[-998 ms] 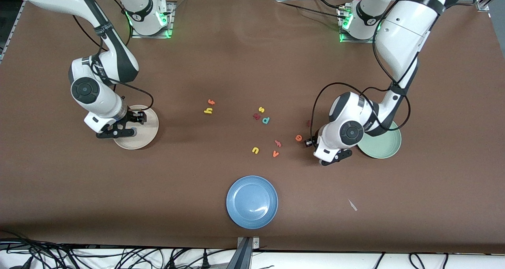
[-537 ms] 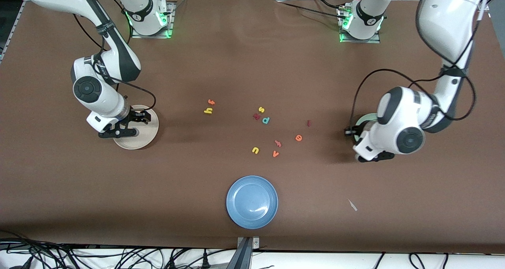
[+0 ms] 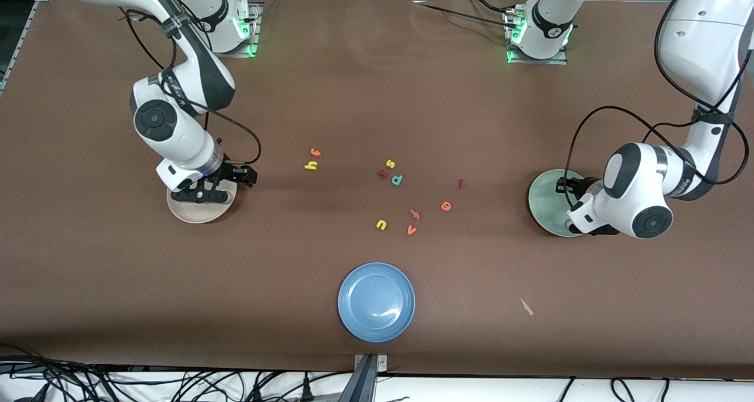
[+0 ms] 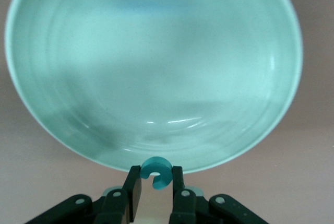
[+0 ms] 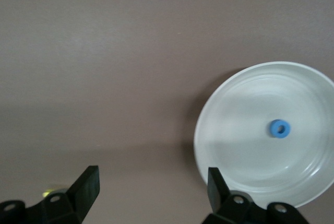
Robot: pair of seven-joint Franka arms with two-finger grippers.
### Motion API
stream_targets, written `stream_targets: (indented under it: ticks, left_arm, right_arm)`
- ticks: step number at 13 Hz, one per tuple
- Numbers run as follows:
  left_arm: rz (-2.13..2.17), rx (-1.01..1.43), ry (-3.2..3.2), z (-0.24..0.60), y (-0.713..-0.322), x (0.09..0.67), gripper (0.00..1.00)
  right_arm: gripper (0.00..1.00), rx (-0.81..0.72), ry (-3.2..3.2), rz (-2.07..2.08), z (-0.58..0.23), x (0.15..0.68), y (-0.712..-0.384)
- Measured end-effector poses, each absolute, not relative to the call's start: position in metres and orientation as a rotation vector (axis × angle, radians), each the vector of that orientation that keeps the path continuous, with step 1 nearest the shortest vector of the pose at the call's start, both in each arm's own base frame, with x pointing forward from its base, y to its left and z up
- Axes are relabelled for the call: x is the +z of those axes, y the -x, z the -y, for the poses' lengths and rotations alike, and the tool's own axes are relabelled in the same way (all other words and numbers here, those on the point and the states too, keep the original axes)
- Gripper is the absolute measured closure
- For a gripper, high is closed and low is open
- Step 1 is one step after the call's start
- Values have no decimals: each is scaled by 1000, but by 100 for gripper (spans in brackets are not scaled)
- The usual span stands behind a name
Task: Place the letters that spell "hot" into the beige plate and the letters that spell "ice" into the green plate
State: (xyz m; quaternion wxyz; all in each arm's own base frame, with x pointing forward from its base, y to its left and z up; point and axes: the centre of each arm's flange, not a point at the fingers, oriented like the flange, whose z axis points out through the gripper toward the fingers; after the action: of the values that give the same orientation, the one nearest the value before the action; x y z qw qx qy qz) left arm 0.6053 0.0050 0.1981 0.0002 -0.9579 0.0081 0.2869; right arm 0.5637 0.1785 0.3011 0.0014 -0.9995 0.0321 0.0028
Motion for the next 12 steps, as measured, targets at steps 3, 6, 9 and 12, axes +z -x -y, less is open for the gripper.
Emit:
stream_targets:
  ticks: [3,6,9,12]
  left_arm:
    - [-33,905,3012,-3,-606,195,50]
    - [-50,848,3030,5,-615,211,15]
    - [7,755,3094,51,-628,252,0]
    - [112,709,3106,121,-622,272,3]
  right_arm:
    - [7,10,3112,-206,-214,305,-552]
    - [7,15,3092,-318,-284,303,-525]
    - [7,-2,3040,-427,-323,279,-511]
    - [7,-35,3062,-439,-326,230,-510]
